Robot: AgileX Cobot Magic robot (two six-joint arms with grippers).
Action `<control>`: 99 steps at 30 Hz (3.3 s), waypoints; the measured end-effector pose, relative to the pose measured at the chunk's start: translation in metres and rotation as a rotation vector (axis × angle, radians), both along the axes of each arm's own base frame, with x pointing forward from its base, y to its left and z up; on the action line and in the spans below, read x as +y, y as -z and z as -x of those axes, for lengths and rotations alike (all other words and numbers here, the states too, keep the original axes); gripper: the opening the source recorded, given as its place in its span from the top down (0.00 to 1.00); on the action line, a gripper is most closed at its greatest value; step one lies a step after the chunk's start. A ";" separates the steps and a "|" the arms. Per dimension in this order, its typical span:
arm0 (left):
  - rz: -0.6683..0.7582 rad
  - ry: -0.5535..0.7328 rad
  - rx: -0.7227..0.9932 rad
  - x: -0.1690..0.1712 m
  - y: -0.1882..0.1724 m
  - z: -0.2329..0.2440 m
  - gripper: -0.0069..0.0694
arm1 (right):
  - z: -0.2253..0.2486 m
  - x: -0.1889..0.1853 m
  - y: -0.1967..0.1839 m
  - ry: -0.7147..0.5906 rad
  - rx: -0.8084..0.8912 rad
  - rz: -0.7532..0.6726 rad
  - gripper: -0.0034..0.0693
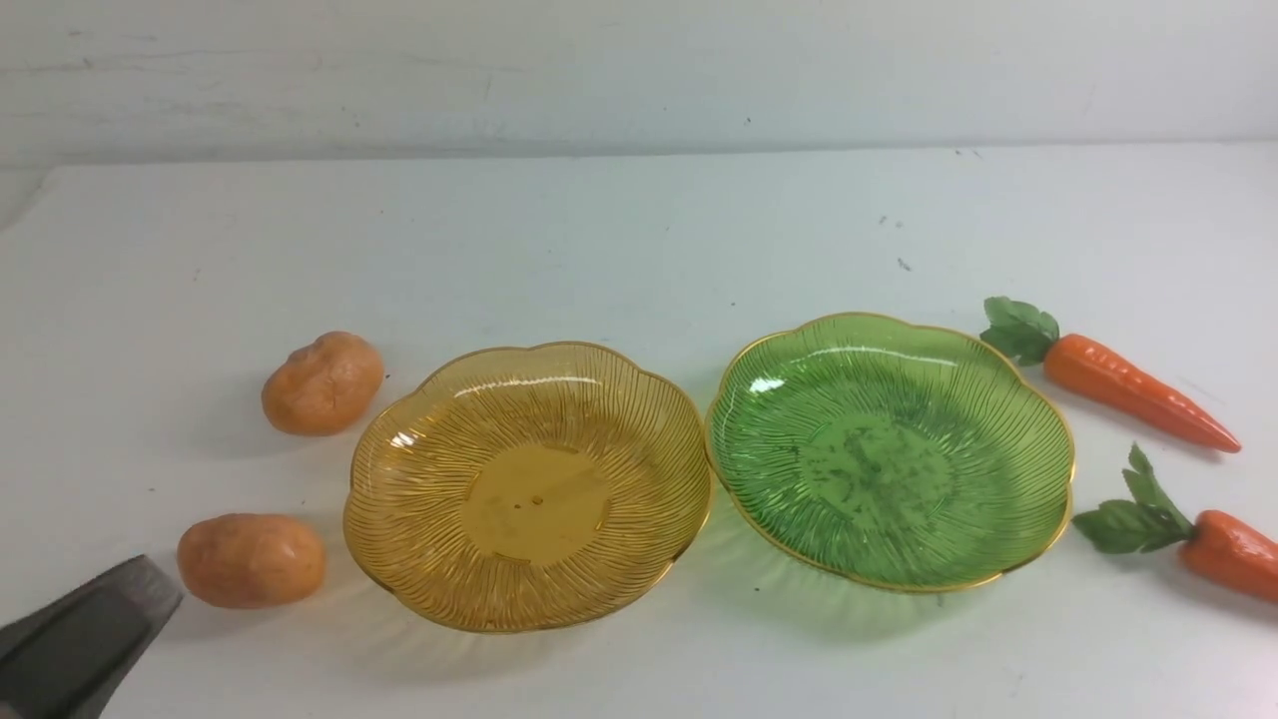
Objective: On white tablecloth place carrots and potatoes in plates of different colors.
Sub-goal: 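Put the potatoes from the left side into the left plate with the left gripper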
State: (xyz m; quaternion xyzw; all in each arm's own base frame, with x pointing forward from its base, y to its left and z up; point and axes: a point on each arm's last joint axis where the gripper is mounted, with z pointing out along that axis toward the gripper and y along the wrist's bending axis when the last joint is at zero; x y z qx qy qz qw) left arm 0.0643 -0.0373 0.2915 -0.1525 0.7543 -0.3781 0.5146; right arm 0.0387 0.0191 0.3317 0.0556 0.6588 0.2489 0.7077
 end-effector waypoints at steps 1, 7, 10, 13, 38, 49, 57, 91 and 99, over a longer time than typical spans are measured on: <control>-0.061 0.021 0.034 -0.001 -0.004 -0.005 0.91 | -0.004 0.001 -0.004 -0.010 0.029 0.028 0.97; -0.501 0.216 0.493 0.006 -0.017 -0.057 0.91 | -0.038 0.014 0.010 -0.156 0.471 0.249 0.97; -0.648 0.241 0.629 0.016 -0.016 -0.080 0.91 | -0.052 0.016 0.023 -0.202 0.642 0.300 0.97; -0.760 0.244 0.731 0.024 -0.013 -0.098 0.91 | -0.061 0.016 0.031 -0.221 0.724 0.334 0.97; -0.318 -0.298 0.991 0.032 0.082 -0.220 0.01 | -0.073 0.021 0.042 -0.315 0.787 0.447 0.97; -0.298 -0.349 1.049 0.033 0.118 -0.238 0.07 | -0.073 0.021 0.042 -0.316 0.786 0.446 0.97; -0.332 -0.323 1.036 0.033 0.120 -0.244 0.26 | -0.073 0.021 0.041 -0.317 0.786 0.446 0.97; -0.667 0.411 0.765 -0.079 0.085 -0.294 0.01 | -0.072 0.022 0.042 -0.323 0.792 0.450 0.97; -0.770 0.516 0.682 -0.083 0.043 -0.307 0.05 | -0.072 0.022 0.042 -0.323 0.792 0.450 0.97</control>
